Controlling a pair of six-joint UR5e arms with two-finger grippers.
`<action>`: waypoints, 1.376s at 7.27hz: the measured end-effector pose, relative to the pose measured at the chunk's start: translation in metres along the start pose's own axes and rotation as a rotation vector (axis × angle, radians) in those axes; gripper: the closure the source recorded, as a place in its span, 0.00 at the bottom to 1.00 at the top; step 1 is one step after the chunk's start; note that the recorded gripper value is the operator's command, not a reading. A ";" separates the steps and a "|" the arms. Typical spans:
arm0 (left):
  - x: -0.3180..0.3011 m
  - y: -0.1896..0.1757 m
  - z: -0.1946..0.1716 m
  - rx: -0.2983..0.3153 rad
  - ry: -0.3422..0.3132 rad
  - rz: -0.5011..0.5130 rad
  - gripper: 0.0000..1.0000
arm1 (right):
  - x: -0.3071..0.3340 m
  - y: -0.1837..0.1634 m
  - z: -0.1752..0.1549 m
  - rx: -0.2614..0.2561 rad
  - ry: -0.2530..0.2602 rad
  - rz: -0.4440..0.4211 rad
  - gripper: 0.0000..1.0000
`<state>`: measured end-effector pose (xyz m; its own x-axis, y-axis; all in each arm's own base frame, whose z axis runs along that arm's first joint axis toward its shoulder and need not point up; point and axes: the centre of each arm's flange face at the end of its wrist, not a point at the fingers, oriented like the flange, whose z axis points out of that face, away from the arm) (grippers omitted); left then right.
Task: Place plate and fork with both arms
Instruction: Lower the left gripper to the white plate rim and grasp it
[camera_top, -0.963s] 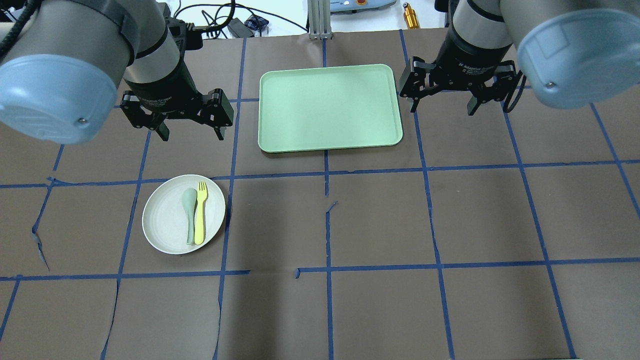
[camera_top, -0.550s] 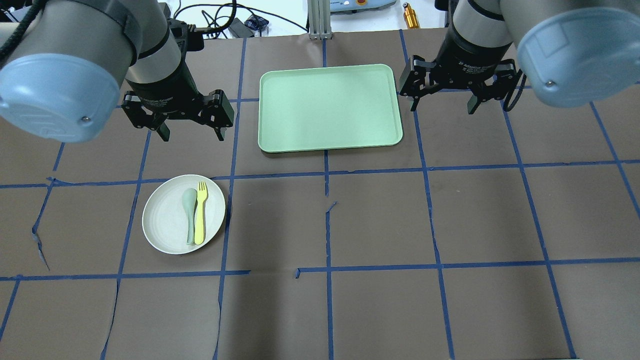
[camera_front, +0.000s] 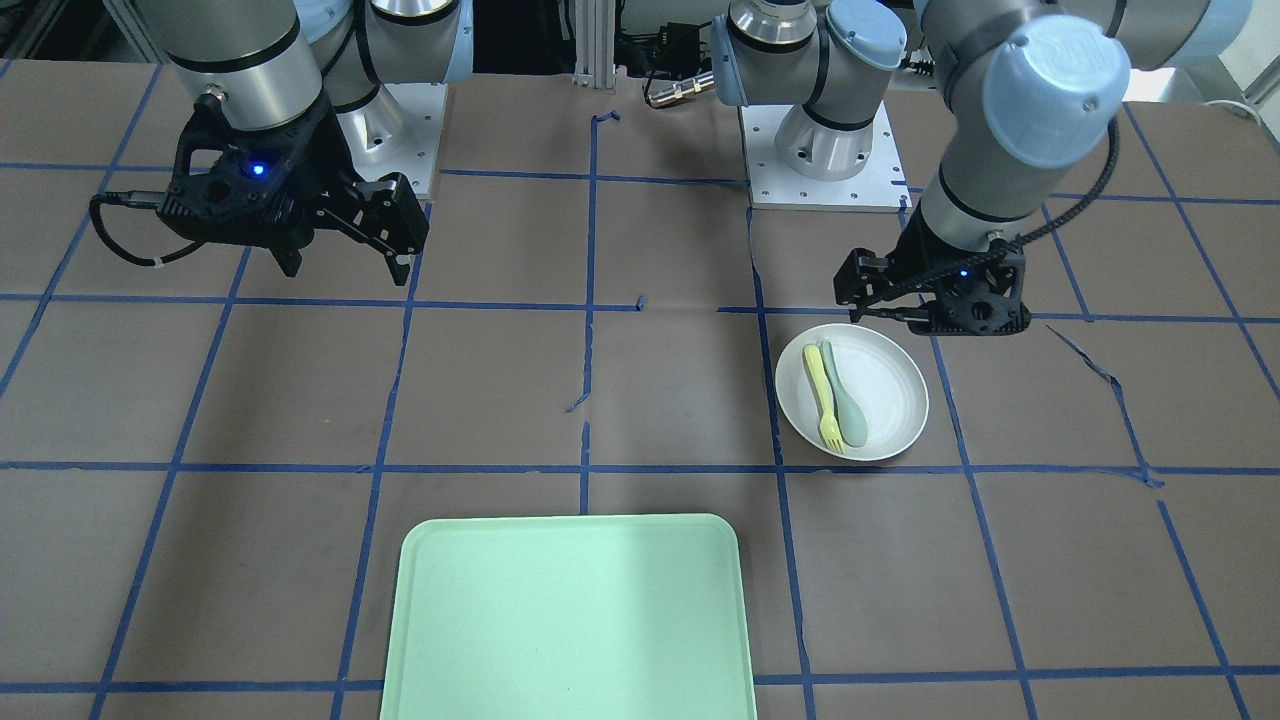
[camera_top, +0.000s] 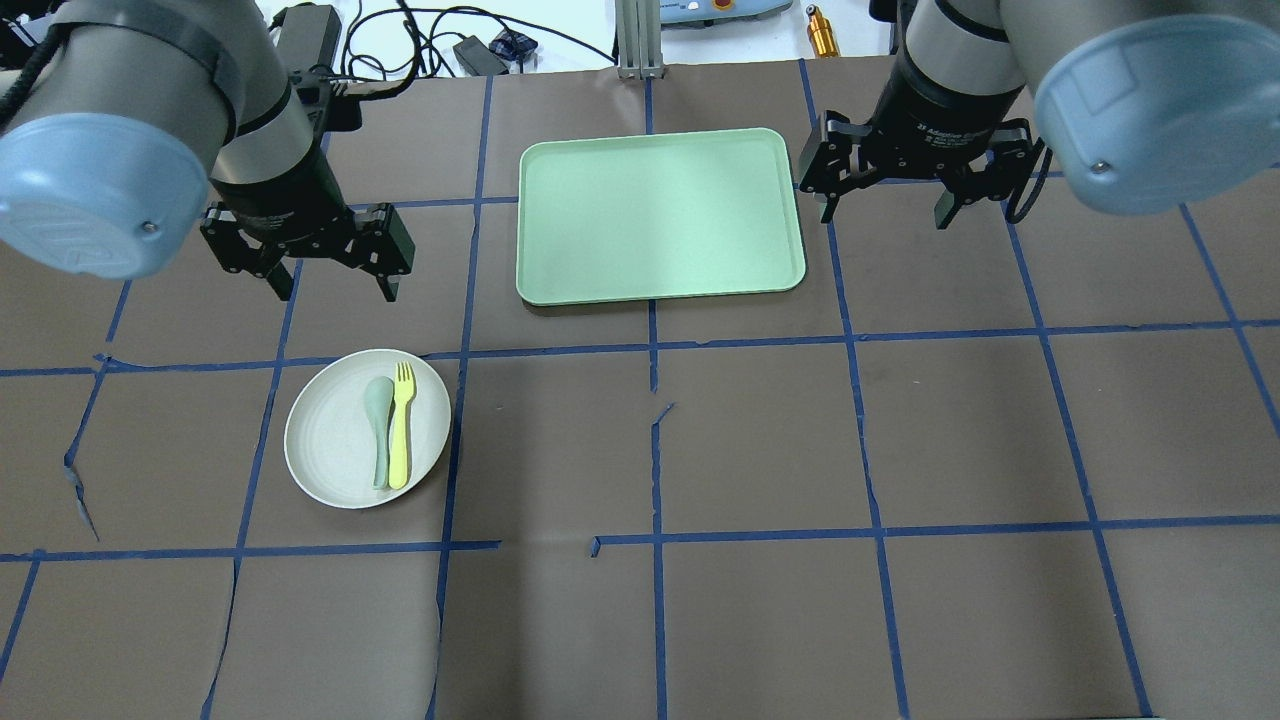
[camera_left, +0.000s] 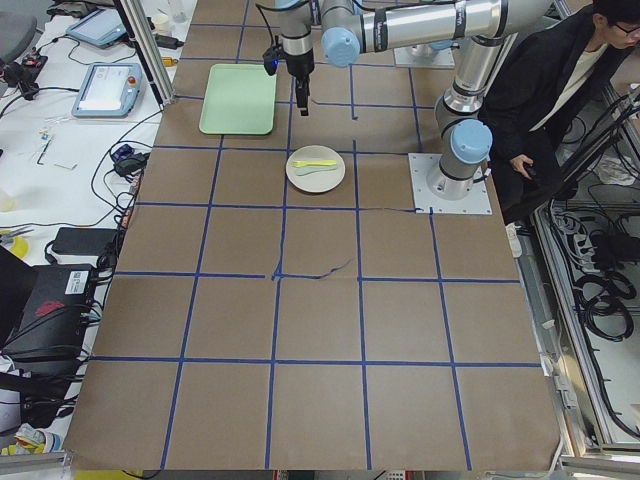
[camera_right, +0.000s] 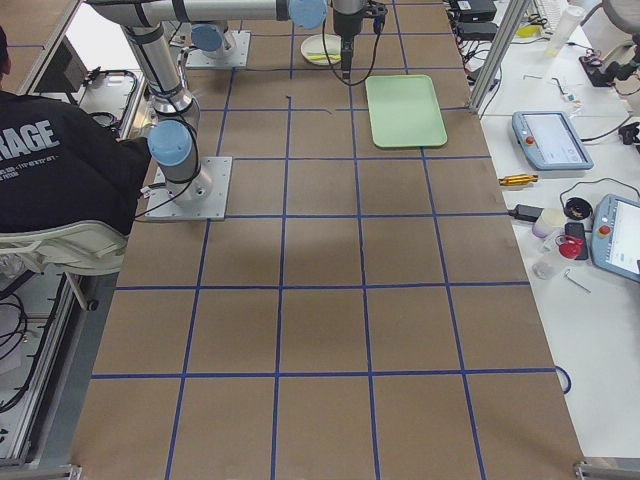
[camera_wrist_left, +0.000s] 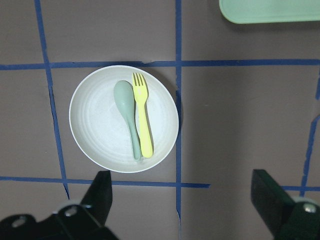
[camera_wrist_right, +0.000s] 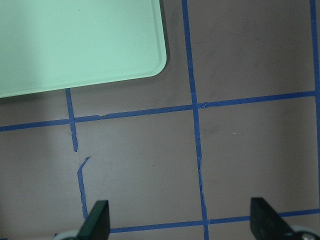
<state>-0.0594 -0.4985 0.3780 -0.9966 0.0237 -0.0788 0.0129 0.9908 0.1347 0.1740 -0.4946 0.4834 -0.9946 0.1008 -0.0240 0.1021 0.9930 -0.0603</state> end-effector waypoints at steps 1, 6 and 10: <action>-0.026 -0.001 0.037 0.000 0.012 0.013 0.06 | 0.000 0.000 0.001 -0.001 0.000 0.000 0.00; -0.095 -0.016 0.199 0.064 0.104 0.011 0.76 | 0.000 -0.003 0.004 -0.003 0.001 0.001 0.00; -0.101 -0.018 0.205 0.064 0.110 -0.001 1.00 | 0.000 -0.002 0.005 -0.010 0.001 0.001 0.00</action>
<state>0.0580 -0.4913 0.1812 -0.9995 0.0116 0.0299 0.0137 0.9974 0.0709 0.1743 -0.4973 0.4781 -0.9946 0.1014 -0.0227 0.1025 0.9934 -0.0507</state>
